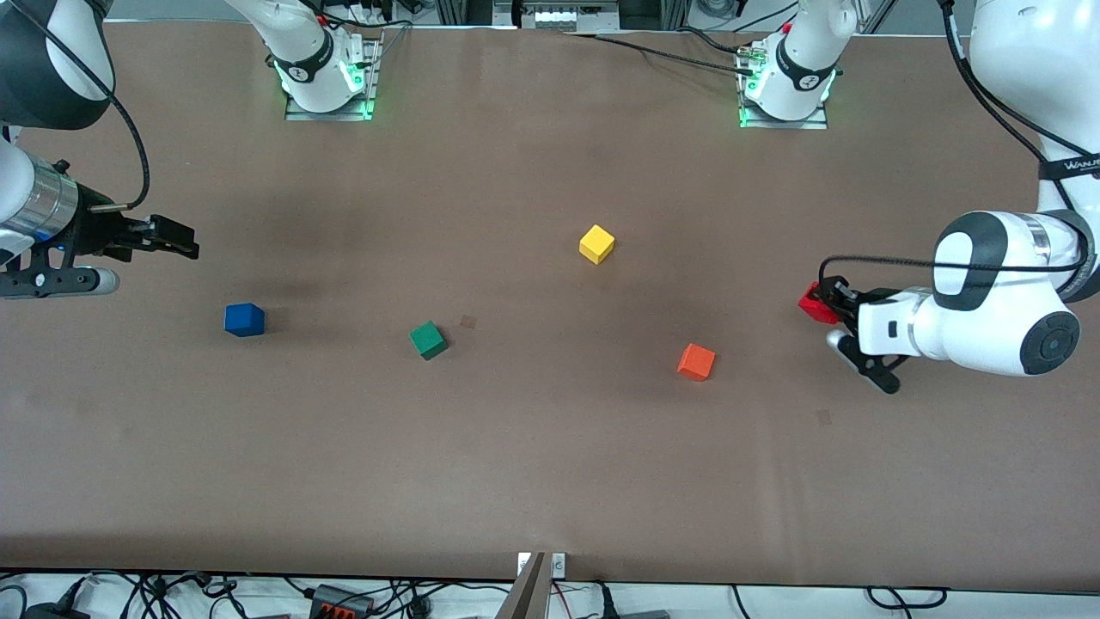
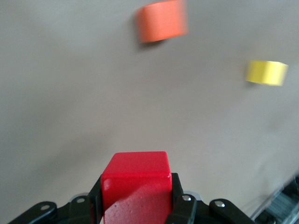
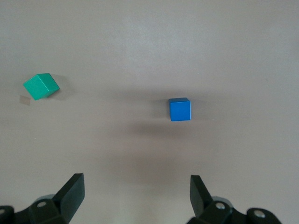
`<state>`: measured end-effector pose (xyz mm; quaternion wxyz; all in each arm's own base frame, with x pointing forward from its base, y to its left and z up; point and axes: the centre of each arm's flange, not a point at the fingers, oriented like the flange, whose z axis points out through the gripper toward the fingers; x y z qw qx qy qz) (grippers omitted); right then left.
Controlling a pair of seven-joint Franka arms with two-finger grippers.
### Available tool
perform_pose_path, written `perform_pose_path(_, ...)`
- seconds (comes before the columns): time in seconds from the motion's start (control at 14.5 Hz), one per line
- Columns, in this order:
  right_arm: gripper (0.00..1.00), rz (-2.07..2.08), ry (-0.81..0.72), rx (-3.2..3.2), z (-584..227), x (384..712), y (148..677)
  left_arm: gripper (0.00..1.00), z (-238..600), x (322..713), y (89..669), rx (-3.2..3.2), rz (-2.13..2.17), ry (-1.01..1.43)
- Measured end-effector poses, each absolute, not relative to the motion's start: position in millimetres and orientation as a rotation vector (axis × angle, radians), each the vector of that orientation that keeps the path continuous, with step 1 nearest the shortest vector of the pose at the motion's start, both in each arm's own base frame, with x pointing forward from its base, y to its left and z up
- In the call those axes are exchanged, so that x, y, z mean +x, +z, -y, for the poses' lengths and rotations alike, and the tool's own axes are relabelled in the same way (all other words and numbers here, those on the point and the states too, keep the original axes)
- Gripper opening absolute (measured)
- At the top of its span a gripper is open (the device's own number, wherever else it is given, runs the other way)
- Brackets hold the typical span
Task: Pass red block to right arm, stack on blue
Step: 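Lift the red cube with the left gripper while the right gripper approaches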
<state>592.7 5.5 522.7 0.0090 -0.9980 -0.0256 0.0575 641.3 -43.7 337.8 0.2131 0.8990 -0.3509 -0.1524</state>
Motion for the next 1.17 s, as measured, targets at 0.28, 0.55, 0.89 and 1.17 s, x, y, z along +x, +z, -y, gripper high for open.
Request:
perform_pose_path(0.28,1.00,0.061,0.233,-3.021,-15,590,516,0.56,76,640,354,2.056,1.181,-0.125)
perform_pose_path(0.55,1.00,0.029,0.370,-2.835,-35,591,487,0.56,119,646,382,1.687,1.235,0.252)
perform_pose_path(0.89,1.00,-0.031,0.400,-2.478,-81,602,468,0.56,174,654,409,1.370,1.273,0.664)
perform_pose_path(1.17,1.00,-0.072,0.421,-2.229,-117,611,457,0.56,251,657,413,1.340,1.221,0.919)
